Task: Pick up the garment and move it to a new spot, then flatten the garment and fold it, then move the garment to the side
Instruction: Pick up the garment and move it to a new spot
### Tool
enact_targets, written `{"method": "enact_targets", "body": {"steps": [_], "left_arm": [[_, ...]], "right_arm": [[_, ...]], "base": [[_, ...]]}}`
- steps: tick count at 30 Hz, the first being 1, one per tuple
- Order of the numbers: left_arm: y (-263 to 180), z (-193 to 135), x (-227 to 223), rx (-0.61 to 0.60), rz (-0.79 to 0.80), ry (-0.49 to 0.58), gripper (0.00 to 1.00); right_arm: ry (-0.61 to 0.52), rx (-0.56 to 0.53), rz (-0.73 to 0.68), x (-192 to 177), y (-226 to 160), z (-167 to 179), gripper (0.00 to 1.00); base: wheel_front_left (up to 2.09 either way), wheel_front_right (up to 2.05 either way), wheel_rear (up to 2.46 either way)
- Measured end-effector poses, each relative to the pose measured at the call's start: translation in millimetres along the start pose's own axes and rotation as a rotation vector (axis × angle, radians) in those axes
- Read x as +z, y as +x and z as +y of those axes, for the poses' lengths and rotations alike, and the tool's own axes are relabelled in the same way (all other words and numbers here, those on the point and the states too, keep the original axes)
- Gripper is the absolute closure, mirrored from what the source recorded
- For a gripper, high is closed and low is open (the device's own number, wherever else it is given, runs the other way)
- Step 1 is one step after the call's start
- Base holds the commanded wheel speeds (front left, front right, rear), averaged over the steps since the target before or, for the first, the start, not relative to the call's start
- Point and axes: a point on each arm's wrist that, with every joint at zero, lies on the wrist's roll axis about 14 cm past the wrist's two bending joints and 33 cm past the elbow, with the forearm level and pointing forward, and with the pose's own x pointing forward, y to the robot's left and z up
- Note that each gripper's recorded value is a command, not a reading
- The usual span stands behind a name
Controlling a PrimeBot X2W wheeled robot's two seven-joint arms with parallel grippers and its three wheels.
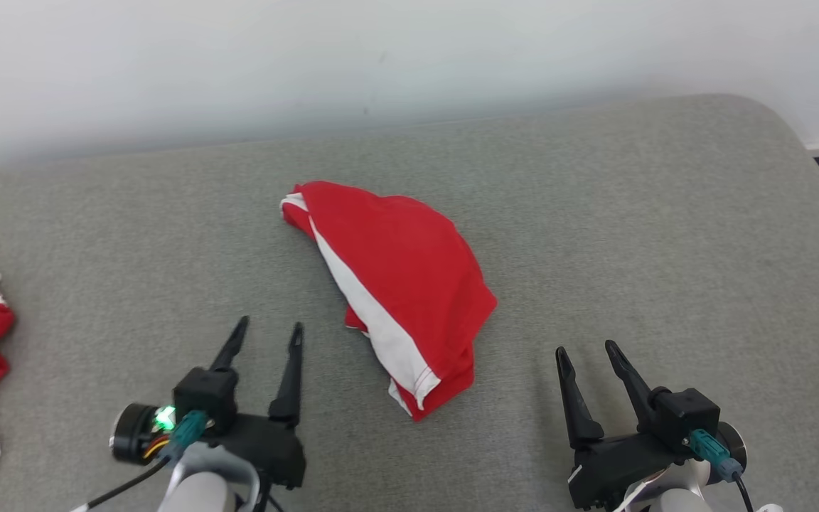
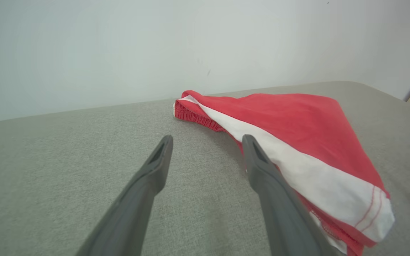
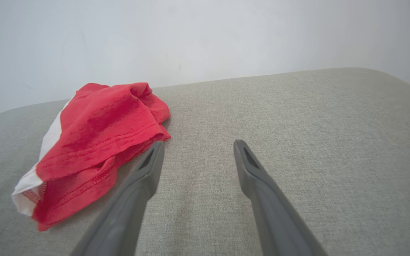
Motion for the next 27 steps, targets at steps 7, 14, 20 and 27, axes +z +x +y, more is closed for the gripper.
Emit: {"method": "enact_targets", "body": {"steps": [7,14,20,27], "left_arm": [[-37.0,48.9,-9.1,0.173,0.006,-0.007,0.00],[-73.9,77.3,-15.3,0.294,0.010,-0.007,0.00],[-105.2,94.5,-20.0,0.377,0.021,0.005,0.00],[-137.4,99.4,-32.6,0.417,0.058,0.002,0.00]], "right_arm": [[0.001,0.058,0.004,-1.9,9.1,19.7,0.00],[-0.001,0.108,0.005,-2.0,12.8,36.5,0.00],[0.000,0.151,0.015,-5.6,10.4,51.6,0.00],[0.003,0.200,0.024,-8.0,7.0,68.0,0.00]], "base": [[0.00,0.00,0.00],[0.00,0.00,0.00],[0.00,0.00,0.00],[0.00,0.00,0.00]]}}
